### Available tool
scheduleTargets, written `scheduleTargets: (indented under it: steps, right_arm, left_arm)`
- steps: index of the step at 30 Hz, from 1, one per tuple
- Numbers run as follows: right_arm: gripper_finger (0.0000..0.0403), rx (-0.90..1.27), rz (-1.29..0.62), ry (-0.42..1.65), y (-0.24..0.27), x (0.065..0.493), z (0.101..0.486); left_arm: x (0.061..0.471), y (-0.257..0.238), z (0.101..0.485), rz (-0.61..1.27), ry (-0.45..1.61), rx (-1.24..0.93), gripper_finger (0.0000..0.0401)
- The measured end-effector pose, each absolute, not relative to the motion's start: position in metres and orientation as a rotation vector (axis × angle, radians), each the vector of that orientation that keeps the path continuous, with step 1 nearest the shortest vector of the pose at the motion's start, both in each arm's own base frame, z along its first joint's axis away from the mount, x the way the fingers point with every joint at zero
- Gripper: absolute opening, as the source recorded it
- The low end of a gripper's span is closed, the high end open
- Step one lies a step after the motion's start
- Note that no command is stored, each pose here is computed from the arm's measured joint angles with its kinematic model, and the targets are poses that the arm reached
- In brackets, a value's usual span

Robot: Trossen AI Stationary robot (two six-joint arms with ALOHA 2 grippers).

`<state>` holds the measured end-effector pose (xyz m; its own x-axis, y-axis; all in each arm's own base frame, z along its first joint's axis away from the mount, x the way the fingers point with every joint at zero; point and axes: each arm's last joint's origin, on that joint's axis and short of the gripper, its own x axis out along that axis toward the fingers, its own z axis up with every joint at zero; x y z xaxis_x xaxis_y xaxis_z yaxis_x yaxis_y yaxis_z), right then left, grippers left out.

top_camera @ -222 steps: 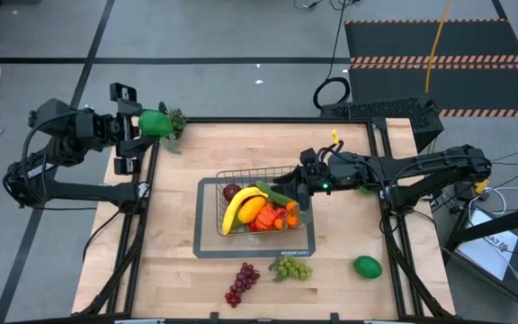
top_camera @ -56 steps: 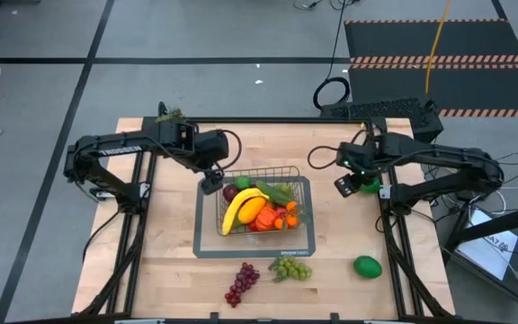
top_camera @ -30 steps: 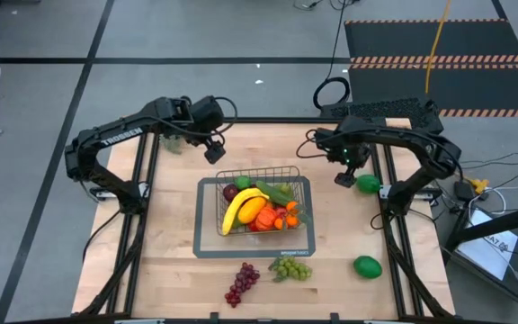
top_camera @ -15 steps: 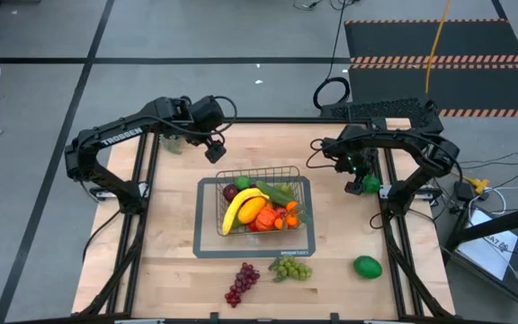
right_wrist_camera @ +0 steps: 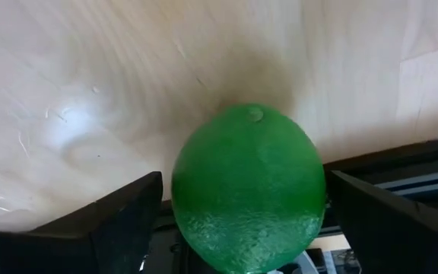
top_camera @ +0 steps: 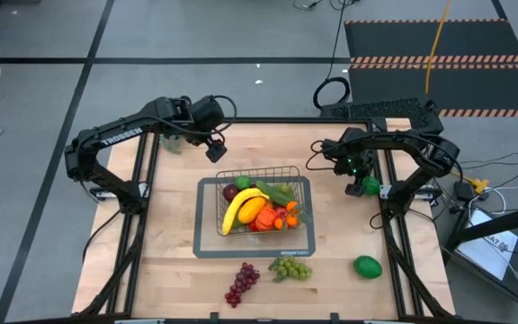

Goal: Build produce basket
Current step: Put the top lime into the gold wire basket

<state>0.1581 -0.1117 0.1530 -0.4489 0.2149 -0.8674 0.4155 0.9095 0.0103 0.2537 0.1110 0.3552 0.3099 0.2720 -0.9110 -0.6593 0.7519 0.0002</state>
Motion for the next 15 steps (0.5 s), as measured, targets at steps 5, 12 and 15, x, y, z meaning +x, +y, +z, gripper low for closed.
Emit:
scheduleTargets:
  steps: [5,12,15]
  right_arm:
    - [0.0327,0.439,-0.222,2.055,-0.1115,0.1579,0.1531]
    - [0.0301,0.454,-0.229,2.062,-0.111,0.1573,0.1537]
    - [0.0302,0.499,-0.249,2.084,-0.1099,0.1565,0.1576]
  left_arm:
    - [0.2537,0.111,0.3552,0.644,1.092,-0.419,0.034]
    - [0.2548,0.1107,0.3556,0.674,1.066,-0.465,0.034]
    - [0.2554,0.1092,0.3556,0.678,1.062,-0.476,0.034]
